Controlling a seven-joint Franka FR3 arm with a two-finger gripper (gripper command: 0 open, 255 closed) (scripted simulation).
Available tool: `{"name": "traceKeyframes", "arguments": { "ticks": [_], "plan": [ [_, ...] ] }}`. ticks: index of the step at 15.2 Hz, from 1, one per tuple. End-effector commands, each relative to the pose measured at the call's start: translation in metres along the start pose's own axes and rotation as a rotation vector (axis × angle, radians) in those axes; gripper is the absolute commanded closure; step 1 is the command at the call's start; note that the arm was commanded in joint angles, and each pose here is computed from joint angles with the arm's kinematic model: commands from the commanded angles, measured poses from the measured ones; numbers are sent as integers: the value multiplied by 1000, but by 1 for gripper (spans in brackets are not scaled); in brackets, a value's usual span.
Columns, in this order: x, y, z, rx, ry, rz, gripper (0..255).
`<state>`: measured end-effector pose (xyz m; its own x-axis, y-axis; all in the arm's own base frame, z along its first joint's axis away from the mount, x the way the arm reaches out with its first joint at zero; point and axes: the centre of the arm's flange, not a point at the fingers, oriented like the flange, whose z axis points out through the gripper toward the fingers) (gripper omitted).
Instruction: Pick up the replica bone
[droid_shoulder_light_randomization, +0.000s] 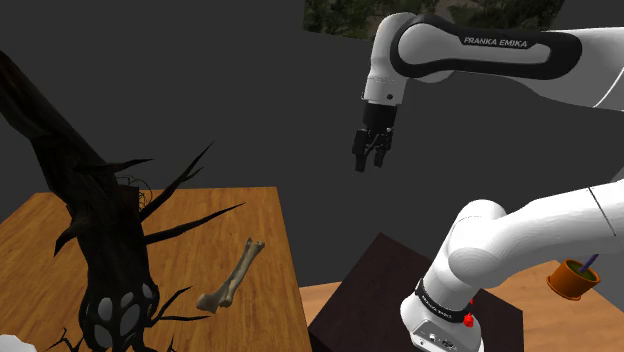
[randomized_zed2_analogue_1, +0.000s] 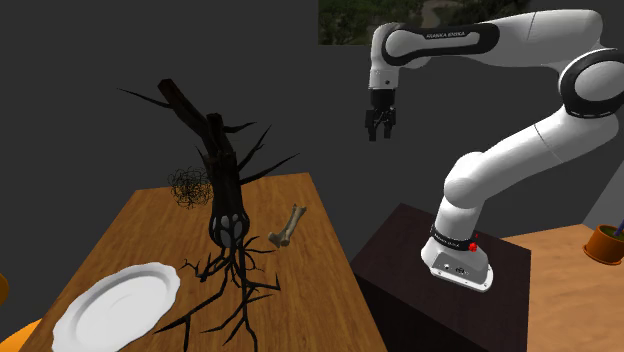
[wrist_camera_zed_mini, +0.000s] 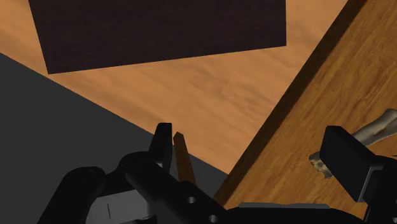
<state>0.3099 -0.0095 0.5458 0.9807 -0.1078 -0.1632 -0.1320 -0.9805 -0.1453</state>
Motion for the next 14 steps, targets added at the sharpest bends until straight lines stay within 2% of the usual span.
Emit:
{"name": "traceKeyframes", "arguments": {
  "ticks": [1, 7, 14],
  "plan": [
    [0, 0, 0, 0, 0, 0, 0],
    [2, -66, 44, -1, -10, 204, 0],
    [20, -141, 95, -3, -21, 442, 0]
  ]
}}
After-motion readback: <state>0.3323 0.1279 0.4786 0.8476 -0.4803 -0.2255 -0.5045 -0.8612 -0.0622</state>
